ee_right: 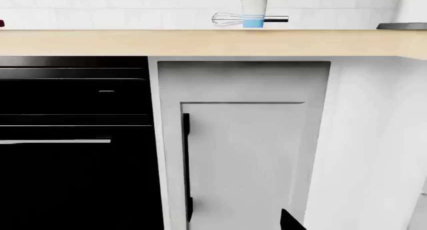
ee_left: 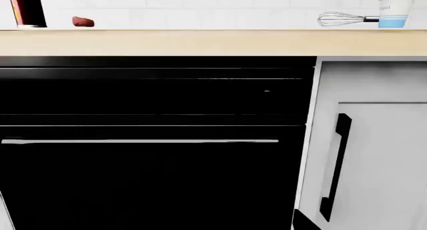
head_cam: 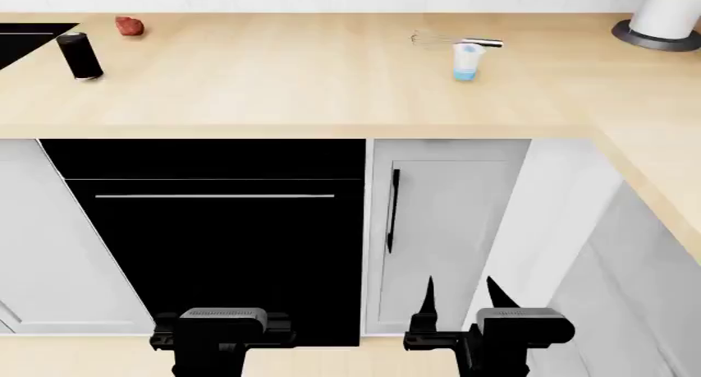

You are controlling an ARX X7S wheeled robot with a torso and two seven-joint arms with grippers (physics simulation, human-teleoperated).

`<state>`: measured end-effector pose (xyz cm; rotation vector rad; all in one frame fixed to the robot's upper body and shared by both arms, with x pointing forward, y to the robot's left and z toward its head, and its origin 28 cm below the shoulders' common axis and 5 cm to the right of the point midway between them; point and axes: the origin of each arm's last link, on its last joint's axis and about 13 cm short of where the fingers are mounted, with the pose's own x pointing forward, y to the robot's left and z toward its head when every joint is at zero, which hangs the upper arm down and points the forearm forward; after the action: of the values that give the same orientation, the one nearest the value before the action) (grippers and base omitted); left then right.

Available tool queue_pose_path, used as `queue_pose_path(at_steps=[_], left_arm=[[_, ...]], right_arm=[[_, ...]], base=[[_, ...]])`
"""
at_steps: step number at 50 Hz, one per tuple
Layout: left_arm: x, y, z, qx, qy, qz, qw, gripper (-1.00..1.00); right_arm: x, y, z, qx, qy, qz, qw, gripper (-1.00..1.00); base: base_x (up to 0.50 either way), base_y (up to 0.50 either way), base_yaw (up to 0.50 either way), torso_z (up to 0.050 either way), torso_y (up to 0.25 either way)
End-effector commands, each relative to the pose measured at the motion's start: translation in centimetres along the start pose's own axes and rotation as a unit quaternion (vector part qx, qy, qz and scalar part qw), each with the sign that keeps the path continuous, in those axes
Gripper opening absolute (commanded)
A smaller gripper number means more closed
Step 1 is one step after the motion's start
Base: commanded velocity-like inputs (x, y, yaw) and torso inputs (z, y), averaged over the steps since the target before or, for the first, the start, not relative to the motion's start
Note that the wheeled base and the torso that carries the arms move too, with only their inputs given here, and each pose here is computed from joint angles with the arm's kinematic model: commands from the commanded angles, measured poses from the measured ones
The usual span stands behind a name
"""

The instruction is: Pick the yogurt and canned food from the counter and place them in the cabinets closest to them.

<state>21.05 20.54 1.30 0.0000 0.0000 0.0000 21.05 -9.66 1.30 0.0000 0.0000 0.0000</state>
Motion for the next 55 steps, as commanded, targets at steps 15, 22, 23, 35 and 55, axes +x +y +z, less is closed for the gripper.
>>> queue_pose_path(at_steps=[15,22,23,35,55], left_arm=[[0.2,0.0,-0.1,0.004,0.013,0.005,1.0,1.0],[0.1,0.0,0.0,0.003,0.009,0.003,1.0,1.0],[0.1,0.0,0.0,0.002,0.01,0.003,1.0,1.0],[0.1,0.0,0.0,-0.001,0.009,-0.001,1.0,1.0],[0.9,0.4,2.0,-0.026,-0.011,-0.001,1.0,1.0]], right_arm=[[0.0,0.0,0.0,0.004,-0.001,-0.002,1.0,1.0],[0.1,0.0,0.0,0.004,0.0,-0.003,1.0,1.0],[0.1,0.1,0.0,0.004,0.001,-0.002,1.0,1.0],[0.1,0.1,-0.1,0.003,0.004,-0.002,1.0,1.0],[0.8,-0.4,1.9,0.036,0.025,-0.029,0.999,1.0]], base=[[0.0,0.0,0.0,0.037,0.0],[0.0,0.0,0.0,0.05,0.0],[0.0,0.0,0.0,0.05,0.0],[0.0,0.0,0.0,0.05,0.0],[0.0,0.0,0.0,0.028,0.0]])
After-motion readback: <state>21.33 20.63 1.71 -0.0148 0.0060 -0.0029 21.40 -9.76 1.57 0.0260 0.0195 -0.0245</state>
